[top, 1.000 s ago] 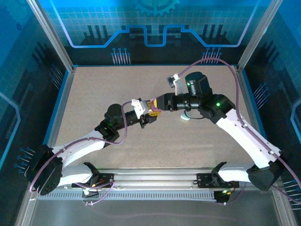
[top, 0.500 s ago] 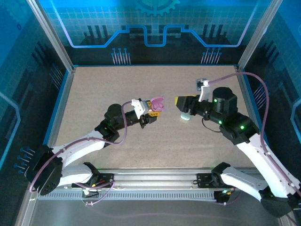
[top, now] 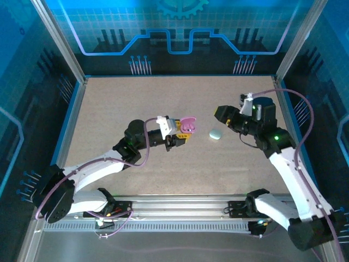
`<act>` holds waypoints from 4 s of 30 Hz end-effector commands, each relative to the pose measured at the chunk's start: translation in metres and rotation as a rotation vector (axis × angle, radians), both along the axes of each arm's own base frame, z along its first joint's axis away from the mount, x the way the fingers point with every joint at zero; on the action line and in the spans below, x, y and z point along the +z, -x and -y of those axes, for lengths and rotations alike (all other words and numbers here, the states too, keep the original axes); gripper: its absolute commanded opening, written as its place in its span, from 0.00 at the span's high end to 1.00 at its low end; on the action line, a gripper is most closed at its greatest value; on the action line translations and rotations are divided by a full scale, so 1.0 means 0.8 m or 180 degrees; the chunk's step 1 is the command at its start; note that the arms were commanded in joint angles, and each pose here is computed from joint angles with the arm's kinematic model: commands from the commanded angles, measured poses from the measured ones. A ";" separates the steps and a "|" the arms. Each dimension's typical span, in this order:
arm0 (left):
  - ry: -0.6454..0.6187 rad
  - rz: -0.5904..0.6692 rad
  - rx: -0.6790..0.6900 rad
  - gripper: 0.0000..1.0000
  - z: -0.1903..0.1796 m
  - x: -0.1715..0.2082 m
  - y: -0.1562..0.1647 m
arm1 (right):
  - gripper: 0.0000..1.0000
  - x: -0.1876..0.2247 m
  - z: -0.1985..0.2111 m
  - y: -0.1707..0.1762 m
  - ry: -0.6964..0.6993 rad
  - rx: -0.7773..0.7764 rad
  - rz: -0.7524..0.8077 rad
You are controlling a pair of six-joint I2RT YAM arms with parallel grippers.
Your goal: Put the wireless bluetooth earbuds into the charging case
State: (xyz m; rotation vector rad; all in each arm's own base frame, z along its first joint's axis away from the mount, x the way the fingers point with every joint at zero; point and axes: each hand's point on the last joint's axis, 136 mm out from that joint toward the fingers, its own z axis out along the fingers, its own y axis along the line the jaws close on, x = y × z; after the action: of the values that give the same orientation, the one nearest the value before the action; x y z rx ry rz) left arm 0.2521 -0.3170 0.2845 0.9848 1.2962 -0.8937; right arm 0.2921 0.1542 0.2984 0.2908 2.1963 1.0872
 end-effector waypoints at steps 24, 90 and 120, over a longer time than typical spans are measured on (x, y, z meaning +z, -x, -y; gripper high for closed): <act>0.0104 0.0183 -0.0124 0.68 0.016 0.029 0.010 | 0.38 0.023 -0.102 0.032 -0.0003 0.1329 -0.0021; 0.0139 -0.0048 0.1277 0.17 -0.062 0.034 -0.042 | 0.83 -0.292 -0.076 -0.025 -0.0061 0.0350 -0.1392; -0.0088 -0.0351 0.2493 0.06 -0.158 -0.010 -0.106 | 0.36 -0.192 0.056 -0.009 0.1823 -0.0465 -0.0605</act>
State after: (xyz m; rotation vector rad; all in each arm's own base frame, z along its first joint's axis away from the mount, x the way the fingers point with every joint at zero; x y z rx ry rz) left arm 0.3204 -0.2272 0.2815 0.5153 1.5561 -0.4353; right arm 0.2948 0.1644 0.1088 0.3073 2.6063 0.7042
